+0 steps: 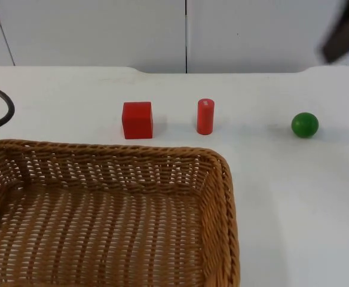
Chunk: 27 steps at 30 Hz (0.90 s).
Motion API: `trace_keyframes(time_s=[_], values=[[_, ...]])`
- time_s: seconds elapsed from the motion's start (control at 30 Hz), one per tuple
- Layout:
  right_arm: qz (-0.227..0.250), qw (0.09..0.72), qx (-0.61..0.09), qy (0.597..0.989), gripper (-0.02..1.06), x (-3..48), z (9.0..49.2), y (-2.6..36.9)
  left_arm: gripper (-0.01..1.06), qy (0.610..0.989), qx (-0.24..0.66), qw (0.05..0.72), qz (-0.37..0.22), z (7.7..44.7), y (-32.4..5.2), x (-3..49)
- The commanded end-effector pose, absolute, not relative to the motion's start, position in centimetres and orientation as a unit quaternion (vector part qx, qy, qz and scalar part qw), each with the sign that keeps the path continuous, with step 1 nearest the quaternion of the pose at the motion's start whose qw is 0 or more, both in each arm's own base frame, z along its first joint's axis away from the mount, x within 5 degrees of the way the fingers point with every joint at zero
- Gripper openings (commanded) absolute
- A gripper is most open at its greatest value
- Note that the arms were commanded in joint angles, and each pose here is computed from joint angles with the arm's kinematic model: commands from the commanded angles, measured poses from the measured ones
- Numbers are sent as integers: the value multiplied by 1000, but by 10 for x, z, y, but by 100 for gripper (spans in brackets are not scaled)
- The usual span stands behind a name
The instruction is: Pick up the basket with the left hand and place the object to the left of the red cylinder into the basket with the right hand.
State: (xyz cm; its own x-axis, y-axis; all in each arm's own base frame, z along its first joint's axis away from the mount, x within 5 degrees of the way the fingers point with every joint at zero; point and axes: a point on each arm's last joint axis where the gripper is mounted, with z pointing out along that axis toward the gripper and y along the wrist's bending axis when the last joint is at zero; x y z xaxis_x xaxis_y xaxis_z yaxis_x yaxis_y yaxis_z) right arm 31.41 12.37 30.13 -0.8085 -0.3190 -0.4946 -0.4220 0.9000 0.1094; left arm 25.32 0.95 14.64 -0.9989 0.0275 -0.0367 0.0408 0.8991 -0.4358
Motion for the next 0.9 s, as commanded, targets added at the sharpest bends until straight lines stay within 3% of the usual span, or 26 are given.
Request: trace_keyframes(time_s=[0.0,0.2,0.47,0.63,0.87], values=[[99,225,-243,938,105,336,291,158,0,971,6,22,-238,150,8,253],[81,214,-302,926,105,387,257,239,0,971,6,22,-237,150,8,253],[108,258,-308,909,104,426,207,338,0,972,6,26,-234,150,9,253],[76,287,-273,915,103,438,172,358,0,973,6,33,-227,149,10,255],[99,306,-245,915,103,447,135,368,0,973,4,35,-226,149,10,255]])
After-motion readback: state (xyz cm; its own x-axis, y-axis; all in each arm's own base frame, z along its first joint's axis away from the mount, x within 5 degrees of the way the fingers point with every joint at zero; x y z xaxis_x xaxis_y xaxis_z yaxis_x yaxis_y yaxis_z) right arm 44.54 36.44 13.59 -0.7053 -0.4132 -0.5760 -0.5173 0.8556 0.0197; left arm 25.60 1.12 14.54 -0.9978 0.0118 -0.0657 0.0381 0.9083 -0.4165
